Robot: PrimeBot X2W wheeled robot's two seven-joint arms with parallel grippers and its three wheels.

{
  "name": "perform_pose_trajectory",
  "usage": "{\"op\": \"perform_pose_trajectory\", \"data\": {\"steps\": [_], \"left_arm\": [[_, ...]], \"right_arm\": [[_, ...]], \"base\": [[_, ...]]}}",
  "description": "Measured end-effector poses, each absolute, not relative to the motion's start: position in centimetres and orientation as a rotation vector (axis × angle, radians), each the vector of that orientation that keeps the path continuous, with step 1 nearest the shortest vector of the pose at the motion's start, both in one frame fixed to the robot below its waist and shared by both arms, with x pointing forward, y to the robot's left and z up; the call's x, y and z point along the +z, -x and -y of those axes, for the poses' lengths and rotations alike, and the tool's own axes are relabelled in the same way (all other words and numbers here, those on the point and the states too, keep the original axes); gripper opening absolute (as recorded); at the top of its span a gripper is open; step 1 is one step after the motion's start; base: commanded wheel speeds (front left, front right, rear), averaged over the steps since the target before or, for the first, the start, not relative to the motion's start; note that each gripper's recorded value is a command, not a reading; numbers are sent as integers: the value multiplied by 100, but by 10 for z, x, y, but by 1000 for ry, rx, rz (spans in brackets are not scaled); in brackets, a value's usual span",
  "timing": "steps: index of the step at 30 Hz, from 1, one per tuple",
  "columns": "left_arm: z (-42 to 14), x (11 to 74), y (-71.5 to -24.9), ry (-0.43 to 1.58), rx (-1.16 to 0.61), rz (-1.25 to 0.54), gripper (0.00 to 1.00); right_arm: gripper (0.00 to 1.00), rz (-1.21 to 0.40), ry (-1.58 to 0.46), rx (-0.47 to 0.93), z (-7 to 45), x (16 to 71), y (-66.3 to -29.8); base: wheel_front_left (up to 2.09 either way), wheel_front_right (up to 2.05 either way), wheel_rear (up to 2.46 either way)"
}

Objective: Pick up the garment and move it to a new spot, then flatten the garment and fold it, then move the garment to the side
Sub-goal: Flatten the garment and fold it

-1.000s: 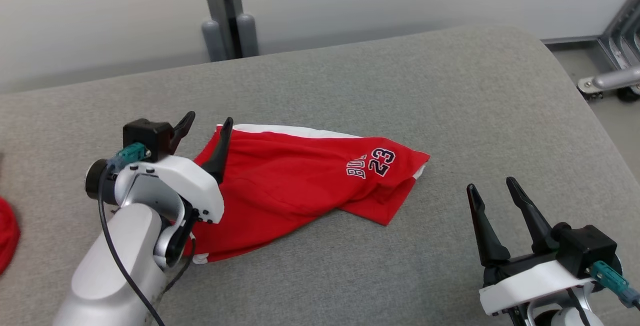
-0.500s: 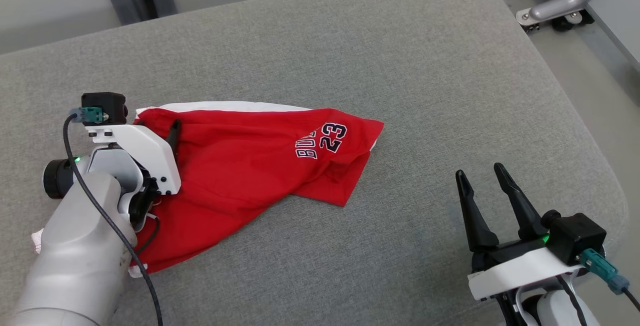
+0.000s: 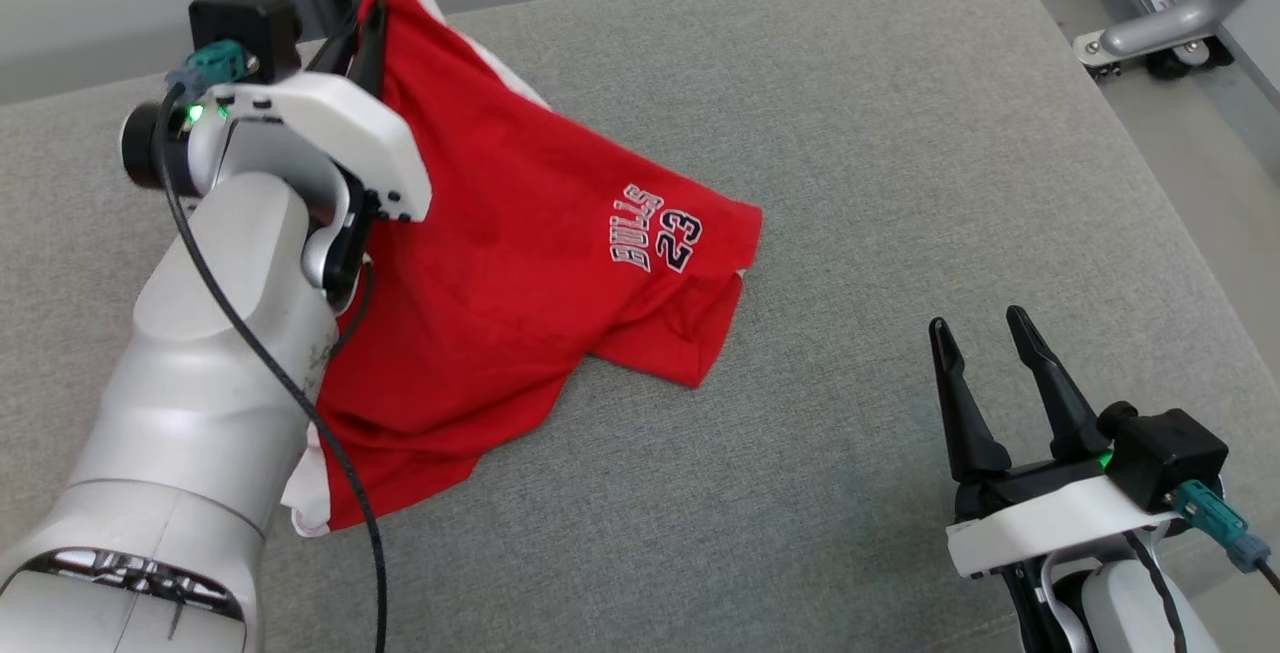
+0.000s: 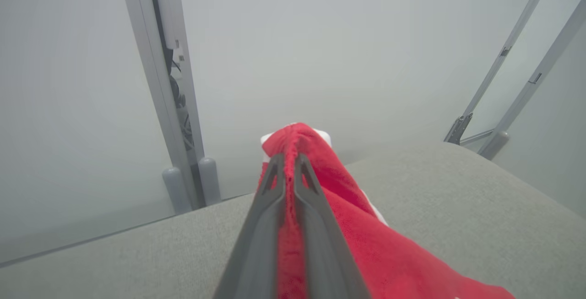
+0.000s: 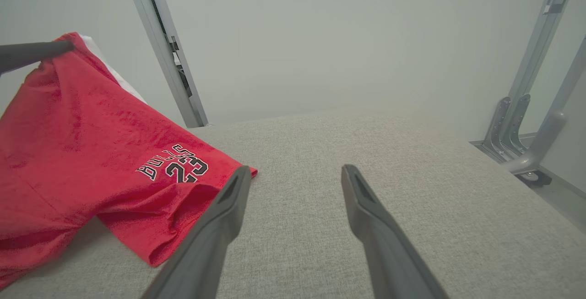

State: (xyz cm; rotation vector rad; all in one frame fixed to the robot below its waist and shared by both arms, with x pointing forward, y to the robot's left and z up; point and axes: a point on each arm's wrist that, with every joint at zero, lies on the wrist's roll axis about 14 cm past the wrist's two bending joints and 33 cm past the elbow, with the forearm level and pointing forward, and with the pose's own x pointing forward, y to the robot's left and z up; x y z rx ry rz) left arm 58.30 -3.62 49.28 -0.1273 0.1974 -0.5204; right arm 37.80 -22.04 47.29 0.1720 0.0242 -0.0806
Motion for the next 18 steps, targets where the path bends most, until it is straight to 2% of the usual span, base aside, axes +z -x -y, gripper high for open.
{"op": "perform_pose_trajectory", "data": {"steps": [4,7,18], "left_arm": [[42,541,-585,140,-531,-37,0],[33,551,-576,146,-518,18,0],[-61,458,-477,104,-332,-103,0]], "right_arm": [[100,-9,-170,-70,218,477,-382],[100,1,-175,-56,213,479,-384],[100,7,-187,38,182,481,-399]], "base": [[0,0,0],[0,0,0],[0,0,0]]}}
